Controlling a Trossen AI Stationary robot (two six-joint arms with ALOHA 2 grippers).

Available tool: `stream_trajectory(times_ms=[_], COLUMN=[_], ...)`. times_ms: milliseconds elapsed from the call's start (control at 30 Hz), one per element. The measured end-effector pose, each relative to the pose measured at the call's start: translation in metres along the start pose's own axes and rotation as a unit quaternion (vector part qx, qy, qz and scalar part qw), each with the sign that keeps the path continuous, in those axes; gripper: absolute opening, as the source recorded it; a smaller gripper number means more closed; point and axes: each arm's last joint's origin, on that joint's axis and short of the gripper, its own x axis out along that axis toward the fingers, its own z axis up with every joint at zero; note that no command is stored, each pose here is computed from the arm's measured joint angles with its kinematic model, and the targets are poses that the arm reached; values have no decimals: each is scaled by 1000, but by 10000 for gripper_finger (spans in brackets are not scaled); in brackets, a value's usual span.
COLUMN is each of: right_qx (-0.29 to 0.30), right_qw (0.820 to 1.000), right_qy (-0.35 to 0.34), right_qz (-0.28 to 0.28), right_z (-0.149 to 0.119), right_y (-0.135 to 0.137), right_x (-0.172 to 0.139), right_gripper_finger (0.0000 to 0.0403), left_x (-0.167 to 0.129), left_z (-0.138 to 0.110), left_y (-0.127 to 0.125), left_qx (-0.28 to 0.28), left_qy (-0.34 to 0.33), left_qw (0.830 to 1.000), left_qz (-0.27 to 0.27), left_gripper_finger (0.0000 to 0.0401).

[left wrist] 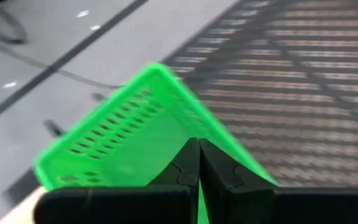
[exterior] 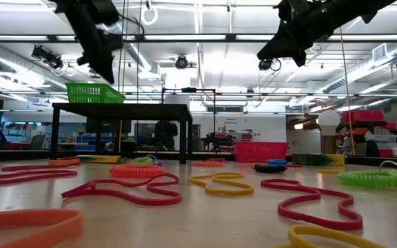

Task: Pick & Place Office Desk Supplies
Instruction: Put the red bin on the shelf

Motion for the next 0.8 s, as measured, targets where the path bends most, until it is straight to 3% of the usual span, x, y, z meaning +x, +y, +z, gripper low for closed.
stream_trajectory(times_ms=[200, 367, 533, 800], right_qx=[30, 63, 85, 33], right_qw=[998, 991, 983, 962], right_qy=[59, 111, 160, 270], right_qz=[-16, -37, -25, -9], right_z=[-10, -20, -25, -24], right_y=[-4, -8, -6, 12], right_x=[-1, -3, -7, -30], right_gripper_finger=[4, 4, 3, 4], left_x=[-26, -27, -27, -23], left_z=[-29, -53, -62, -60], left_y=[-24, -53, -75, -114], left_qx=[-4, -26, -53, 16], left_qy=[-127, -224, -245, -289], left_qw=[988, 958, 945, 925], left_qz=[-90, -179, -209, -246], left_gripper_finger=[5, 7, 8, 8])
